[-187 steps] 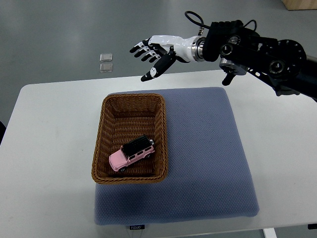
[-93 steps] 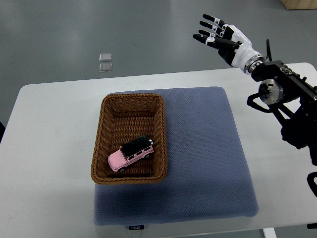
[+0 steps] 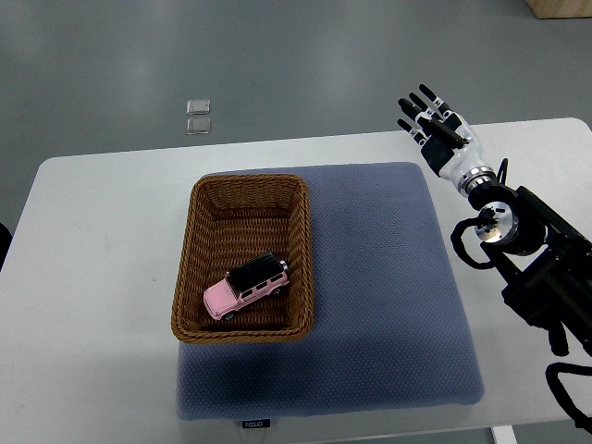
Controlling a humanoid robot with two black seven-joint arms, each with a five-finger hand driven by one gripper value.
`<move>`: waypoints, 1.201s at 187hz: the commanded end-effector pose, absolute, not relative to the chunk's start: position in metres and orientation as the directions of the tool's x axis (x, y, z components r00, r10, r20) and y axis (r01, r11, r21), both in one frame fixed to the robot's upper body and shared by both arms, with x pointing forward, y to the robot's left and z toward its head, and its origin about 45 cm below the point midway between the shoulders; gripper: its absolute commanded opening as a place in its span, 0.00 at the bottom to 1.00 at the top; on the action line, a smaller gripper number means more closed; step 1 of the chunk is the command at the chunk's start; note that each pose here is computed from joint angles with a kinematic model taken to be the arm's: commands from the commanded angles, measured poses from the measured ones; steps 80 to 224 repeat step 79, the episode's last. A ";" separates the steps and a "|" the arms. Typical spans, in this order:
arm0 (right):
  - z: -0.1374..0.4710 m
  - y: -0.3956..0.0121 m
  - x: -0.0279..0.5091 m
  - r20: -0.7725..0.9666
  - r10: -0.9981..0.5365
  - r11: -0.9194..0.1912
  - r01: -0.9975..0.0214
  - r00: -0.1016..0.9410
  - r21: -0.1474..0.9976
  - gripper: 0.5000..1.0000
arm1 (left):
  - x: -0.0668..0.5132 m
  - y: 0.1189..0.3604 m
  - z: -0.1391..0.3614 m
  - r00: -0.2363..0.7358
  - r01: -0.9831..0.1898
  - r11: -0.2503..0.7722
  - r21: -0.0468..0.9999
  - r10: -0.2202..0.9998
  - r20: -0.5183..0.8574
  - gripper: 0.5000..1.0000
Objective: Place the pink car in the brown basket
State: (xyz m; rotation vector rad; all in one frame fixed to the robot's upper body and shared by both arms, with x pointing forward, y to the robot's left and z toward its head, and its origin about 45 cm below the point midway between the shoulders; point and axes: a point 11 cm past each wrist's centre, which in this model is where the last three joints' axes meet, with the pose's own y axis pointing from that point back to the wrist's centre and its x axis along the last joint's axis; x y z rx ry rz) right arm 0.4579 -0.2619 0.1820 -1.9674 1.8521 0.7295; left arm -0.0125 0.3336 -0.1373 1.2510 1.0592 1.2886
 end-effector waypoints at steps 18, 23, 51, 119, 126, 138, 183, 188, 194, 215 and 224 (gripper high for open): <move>0.170 -0.283 0.458 -0.554 -0.830 0.006 -0.993 -0.071 0.118 0.79 | -0.013 0.334 -0.137 0.045 -0.083 -0.107 0.991 0.993 0.111 1.00; 0.169 -0.284 0.458 -0.551 -0.831 0.009 -0.992 -0.076 0.122 0.79 | -0.013 0.334 -0.137 0.045 -0.083 -0.107 0.991 0.993 0.111 1.00; 0.168 -0.284 0.458 -0.548 -0.832 0.018 -0.992 -0.086 0.128 0.79 | -0.013 0.334 -0.137 0.045 -0.083 -0.107 0.991 0.993 0.111 1.00; 0.168 -0.283 0.458 -0.545 -0.834 0.018 -0.992 -0.086 0.129 0.79 | -0.013 0.334 -0.137 0.045 -0.083 -0.107 0.991 0.993 0.111 1.00; 0.168 -0.283 0.458 -0.545 -0.834 0.018 -0.992 -0.086 0.129 0.79 | -0.013 0.334 -0.137 0.045 -0.083 -0.107 0.991 0.993 0.111 1.00; 0.168 -0.283 0.458 -0.545 -0.834 0.018 -0.992 -0.086 0.129 0.79 | -0.013 0.334 -0.137 0.045 -0.083 -0.107 0.991 0.993 0.111 1.00; 0.168 -0.283 0.458 -0.545 -0.834 0.018 -0.992 -0.086 0.129 0.79 | -0.013 0.334 -0.137 0.045 -0.083 -0.107 0.991 0.993 0.111 1.00; 0.168 -0.283 0.458 -0.545 -0.834 0.018 -0.992 -0.086 0.129 0.79 | -0.013 0.334 -0.137 0.045 -0.083 -0.107 0.991 0.993 0.111 1.00; 0.168 -0.283 0.458 -0.545 -0.834 0.018 -0.992 -0.086 0.129 0.79 | -0.013 0.334 -0.137 0.045 -0.083 -0.107 0.991 0.993 0.111 1.00; 0.168 -0.283 0.458 -0.545 -0.834 0.018 -0.992 -0.086 0.129 0.79 | -0.013 0.334 -0.137 0.045 -0.083 -0.107 0.991 0.993 0.111 1.00; 0.168 -0.283 0.458 -0.545 -0.834 0.018 -0.992 -0.086 0.129 0.79 | -0.013 0.334 -0.137 0.045 -0.083 -0.107 0.991 0.993 0.111 1.00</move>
